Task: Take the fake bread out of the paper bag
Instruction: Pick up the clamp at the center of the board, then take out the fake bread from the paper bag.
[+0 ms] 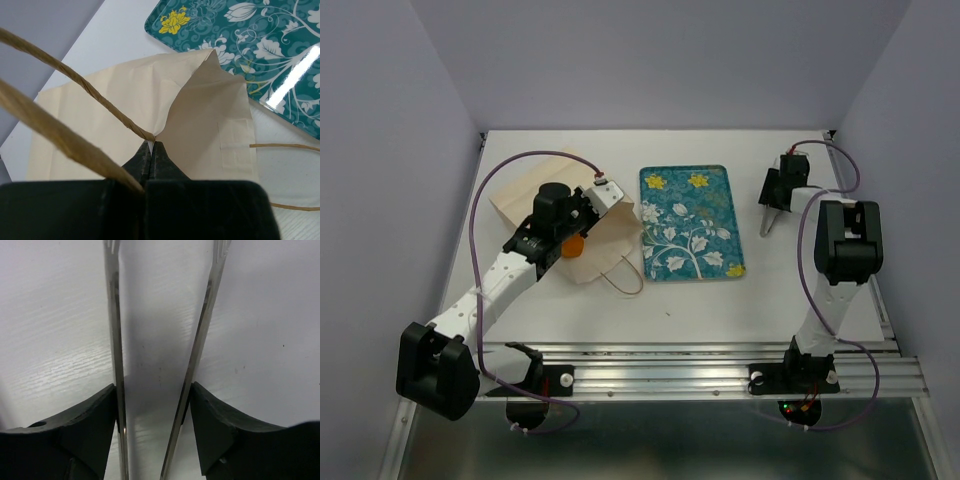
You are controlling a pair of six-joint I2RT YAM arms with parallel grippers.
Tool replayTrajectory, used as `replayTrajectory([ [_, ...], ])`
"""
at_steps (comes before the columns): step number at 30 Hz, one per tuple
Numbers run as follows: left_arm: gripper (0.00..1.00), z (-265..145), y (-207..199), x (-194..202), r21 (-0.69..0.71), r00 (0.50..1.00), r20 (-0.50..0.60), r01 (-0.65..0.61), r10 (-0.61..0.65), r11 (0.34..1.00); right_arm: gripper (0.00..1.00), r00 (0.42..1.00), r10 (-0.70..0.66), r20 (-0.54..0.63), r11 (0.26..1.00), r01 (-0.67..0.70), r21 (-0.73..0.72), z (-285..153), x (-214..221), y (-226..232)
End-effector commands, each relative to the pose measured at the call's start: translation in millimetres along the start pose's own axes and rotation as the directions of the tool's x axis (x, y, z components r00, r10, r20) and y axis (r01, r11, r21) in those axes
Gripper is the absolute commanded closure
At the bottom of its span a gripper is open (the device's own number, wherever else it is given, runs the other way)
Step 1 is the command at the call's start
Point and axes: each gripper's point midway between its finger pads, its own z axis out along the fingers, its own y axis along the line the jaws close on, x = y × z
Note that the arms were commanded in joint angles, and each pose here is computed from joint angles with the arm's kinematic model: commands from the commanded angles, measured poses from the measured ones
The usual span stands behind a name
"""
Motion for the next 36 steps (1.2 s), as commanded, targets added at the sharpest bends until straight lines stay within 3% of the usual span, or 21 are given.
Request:
replayTrajectory([
  [1, 1.00, -6.9, 9.8, -22.3, -0.039, 0.997, 0.076, -0.001, 0.004, 0.999, 0.40, 1.000, 0.012, 0.022, 1.000, -0.012, 0.009, -16.4, -6.8, -4.1],
  [5, 1.00, -6.2, 11.3, -25.2, -0.041, 0.997, 0.080, 0.008, -0.004, 0.999, 0.48, 0.992, 0.036, 0.119, 0.999, -0.032, -0.039, -50.5, -37.1, 0.4],
  [10, 1.00, -6.1, 12.2, -28.3, -0.041, 0.996, 0.085, 0.013, -0.009, 0.999, 0.46, 0.977, 0.058, 0.205, 0.975, -0.011, -0.224, -107.9, -66.4, 25.6],
  [14, 1.00, -6.2, 12.0, -30.5, -0.039, 0.996, 0.091, 0.014, -0.011, 0.999, 0.43, 0.979, 0.068, 0.193, 0.921, 0.013, -0.389, -148.1, -64.9, 49.3],
  [20, 1.00, -4.8, 12.9, -31.8, -0.041, 0.995, 0.095, 0.017, -0.013, 0.999, 0.46, 0.988, 0.044, 0.151, 0.707, 0.076, -0.703, -219.6, -39.5, 95.6],
  [22, 1.00, -4.3, 12.9, -31.7, -0.041, 0.995, 0.095, 0.017, -0.013, 0.999, 0.46, 0.991, 0.017, 0.131, 0.584, 0.096, -0.806, -248.7, -24.8, 117.5],
  [26, 1.00, -4.6, 13.6, -34.8, -0.041, 0.994, 0.104, 0.019, -0.014, 0.999, 0.46, 0.978, -0.075, 0.193, 0.463, 0.206, -0.862, -291.8, 3.2, 141.6],
  [29, 1.00, -5.2, 15.4, -39.2, -0.044, 0.993, 0.116, 0.026, -0.021, 0.999, 0.46, 0.943, -0.196, 0.268, 0.327, 0.321, -0.889, -332.2, 38.8, 180.2],
  [33, 1.00, -4.0, 18.9, -40.0, -0.056, 0.993, 0.112, 0.031, -0.024, 0.998, 0.48, 0.933, -0.232, 0.274, 0.222, 0.326, -0.919, -359.3, 58.7, 196.9],
  [36, 1.00, -2.1, 19.9, -43.5, -0.056, 0.992, 0.121, 0.040, -0.032, 0.998, 0.47, 0.925, -0.225, 0.306, 0.192, 0.350, -0.917, -371.7, 59.7, 197.9],
])
